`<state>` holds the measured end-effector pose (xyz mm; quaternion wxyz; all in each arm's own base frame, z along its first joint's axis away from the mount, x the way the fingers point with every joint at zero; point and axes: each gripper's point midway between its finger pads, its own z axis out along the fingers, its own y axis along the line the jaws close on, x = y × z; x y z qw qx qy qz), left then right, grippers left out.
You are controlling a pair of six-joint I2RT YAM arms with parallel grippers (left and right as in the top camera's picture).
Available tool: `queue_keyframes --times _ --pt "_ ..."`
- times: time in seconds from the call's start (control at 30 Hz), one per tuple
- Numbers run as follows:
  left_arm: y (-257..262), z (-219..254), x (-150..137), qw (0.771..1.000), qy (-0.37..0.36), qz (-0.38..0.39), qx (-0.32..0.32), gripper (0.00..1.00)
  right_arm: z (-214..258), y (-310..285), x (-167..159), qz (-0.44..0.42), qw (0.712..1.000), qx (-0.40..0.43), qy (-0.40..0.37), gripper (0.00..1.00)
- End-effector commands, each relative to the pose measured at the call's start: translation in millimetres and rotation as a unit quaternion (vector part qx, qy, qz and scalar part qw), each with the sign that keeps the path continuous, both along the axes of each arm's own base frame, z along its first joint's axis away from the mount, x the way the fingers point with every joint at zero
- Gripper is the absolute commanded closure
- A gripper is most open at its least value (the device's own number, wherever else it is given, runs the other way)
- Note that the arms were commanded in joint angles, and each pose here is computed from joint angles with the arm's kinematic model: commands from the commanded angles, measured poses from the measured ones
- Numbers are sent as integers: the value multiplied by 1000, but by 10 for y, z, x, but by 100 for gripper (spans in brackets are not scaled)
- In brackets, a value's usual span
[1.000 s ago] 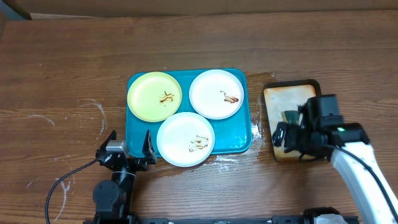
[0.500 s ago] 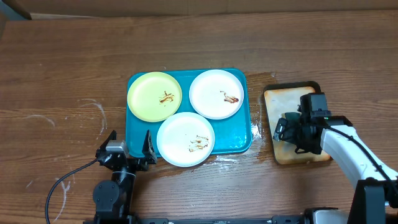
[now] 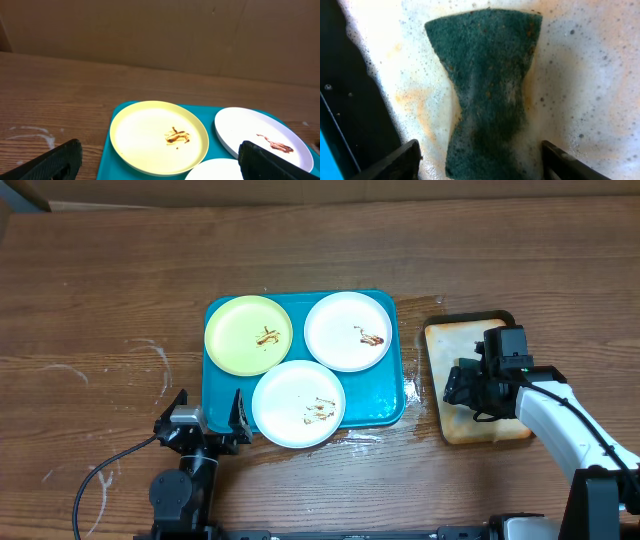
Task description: Clean dirty plates on tray and stack at the side
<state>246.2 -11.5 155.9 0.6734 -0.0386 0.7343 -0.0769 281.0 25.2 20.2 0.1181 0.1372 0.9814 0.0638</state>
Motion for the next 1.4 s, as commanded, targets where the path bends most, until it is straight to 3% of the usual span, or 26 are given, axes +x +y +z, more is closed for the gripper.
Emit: queue_keyframes --times 0.0,0.03,0.17,0.4,0.47,0.57,0.63,0.7,0.77,0.83,1.0,1.37 --pt "-1 3 -3 1000 -3 0 1 0 13 -16 21 -2 1000 0 -4 30" --pt "-1 3 -3 1000 -3 0 1 0 13 -16 21 -3 1000 0 -4 35" --pt "-1 3 -3 1000 -3 0 1 0 14 -23 26 -4 1000 -1 -5 38" --pt "-1 3 -3 1000 -3 0 1 0 11 -55 26 -10 1000 -9 -5 74" --pt "-1 3 -3 1000 -3 0 1 0 10 -66 24 -11 1000 -11 -4 75" --pt "-1 3 -3 1000 -3 0 1 0 8 -74 16 -12 1000 -13 -2 91" --pt "-1 3 -3 1000 -3 0 1 0 6 -87 12 -13 1000 -17 -2 91" --pt "-1 4 -3 1000 -3 0 1 0 5 -97 9 -14 1000 -19 -1 72" --pt "-1 3 -3 1000 -3 0 1 0 4 -103 7 -15 1000 -19 -1 34" --pt "-1 4 -3 1000 -3 0 1 0 5 -107 9 -15 1000 -19 -1 3" --pt "-1 4 -3 1000 -3 0 1 0 33 -111 57 -14 1000 -21 -9 0" --pt "-1 3 -3 1000 -3 0 1 0 296 -249 516 -25 995 -21 -90 0"
